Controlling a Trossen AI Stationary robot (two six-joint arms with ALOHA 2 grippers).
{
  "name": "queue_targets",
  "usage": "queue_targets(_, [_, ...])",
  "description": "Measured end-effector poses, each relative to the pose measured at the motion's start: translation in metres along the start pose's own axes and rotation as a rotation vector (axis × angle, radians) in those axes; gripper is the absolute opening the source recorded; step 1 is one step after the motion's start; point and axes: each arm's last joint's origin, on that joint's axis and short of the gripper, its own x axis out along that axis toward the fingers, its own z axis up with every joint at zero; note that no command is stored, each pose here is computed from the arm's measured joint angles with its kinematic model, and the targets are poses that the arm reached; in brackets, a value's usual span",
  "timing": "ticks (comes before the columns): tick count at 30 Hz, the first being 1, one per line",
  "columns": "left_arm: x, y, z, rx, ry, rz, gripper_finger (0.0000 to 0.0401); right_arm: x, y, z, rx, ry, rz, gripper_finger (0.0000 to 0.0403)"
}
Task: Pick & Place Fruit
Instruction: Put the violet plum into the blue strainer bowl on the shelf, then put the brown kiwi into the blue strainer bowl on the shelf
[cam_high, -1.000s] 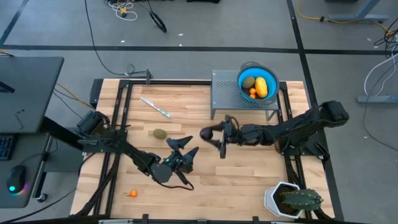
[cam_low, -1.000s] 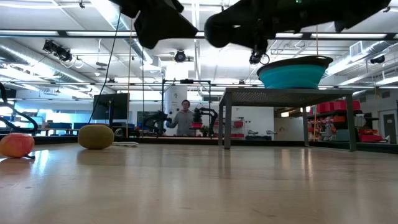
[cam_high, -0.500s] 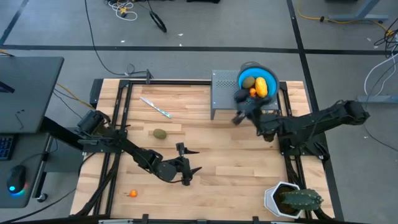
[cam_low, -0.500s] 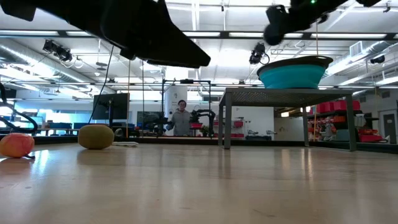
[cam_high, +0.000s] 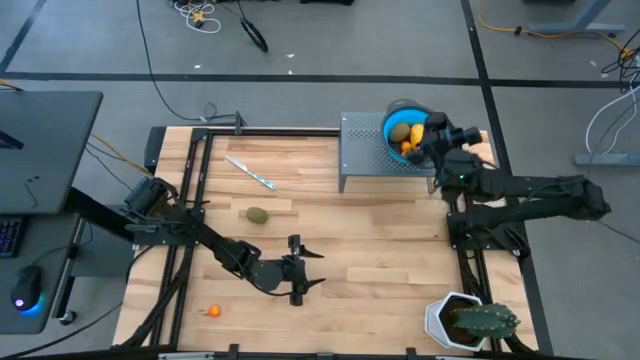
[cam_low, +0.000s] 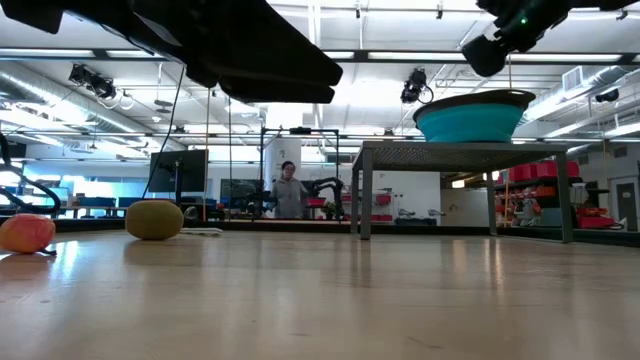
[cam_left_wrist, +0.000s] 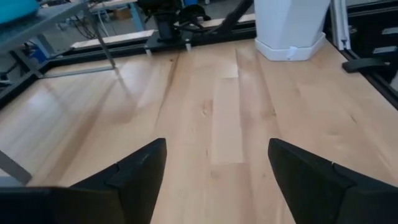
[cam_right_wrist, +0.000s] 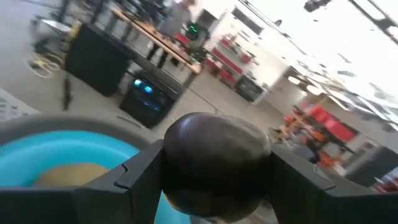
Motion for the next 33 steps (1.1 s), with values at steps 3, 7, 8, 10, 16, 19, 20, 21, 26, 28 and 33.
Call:
queue_targets(3, [0.0, -0.001, 0.0, 0.0, 0.006, -0.021, 0.0284, 0.002, -0.009, -0.001, 0.029, -0.055, 0.087, 0.0242])
queue_targets(7, [0.0, -0.001, -0.001, 0.002, 0.008, -0.021, 0.0284, 0.002, -0.02, -0.006, 0.084, -0.102, 0.194, 0.0243])
queue_targets(8, [0.0, -0.001, -0.001, 0.004, 0.008, -0.021, 0.0284, 0.003, -0.021, -0.008, 0.09, -0.098, 0.211, 0.0243])
queue_targets(10, [0.0, -0.001, -0.001, 0.005, 0.009, -0.021, 0.0284, 0.005, -0.024, -0.015, 0.085, -0.073, 0.24, 0.0243])
queue_targets(16, [0.0, 0.001, -0.001, 0.007, 0.006, 0.018, 0.0283, 0.013, -0.027, -0.03, 0.125, 0.0, 0.33, 0.0243])
queue_targets(19, [0.0, 0.002, 0.0, 0.004, -0.003, 0.067, 0.0283, 0.014, -0.027, -0.029, 0.186, 0.007, 0.337, 0.0244])
queue_targets(20, [0.0, 0.002, 0.0, 0.002, -0.008, 0.078, 0.0283, 0.014, -0.028, -0.029, 0.205, 0.004, 0.336, 0.0246])
queue_targets(21, [0.0, 0.002, 0.001, -0.001, -0.014, 0.082, 0.0283, 0.014, -0.028, -0.028, 0.218, 0.002, 0.334, 0.025])
queue_targets(26, [0.001, 0.003, 0.003, -0.011, -0.025, 0.08, 0.0283, 0.014, -0.028, -0.027, 0.231, -0.005, 0.332, 0.0293])
queue_targets(28, [0.002, 0.004, 0.003, -0.014, -0.024, 0.077, 0.0283, 0.014, -0.028, -0.028, 0.222, -0.002, 0.334, 0.0315])
queue_targets(33, [0.003, 0.006, 0.003, -0.019, -0.024, 0.081, 0.0284, 0.014, -0.027, -0.03, 0.201, 0.013, 0.339, 0.0357])
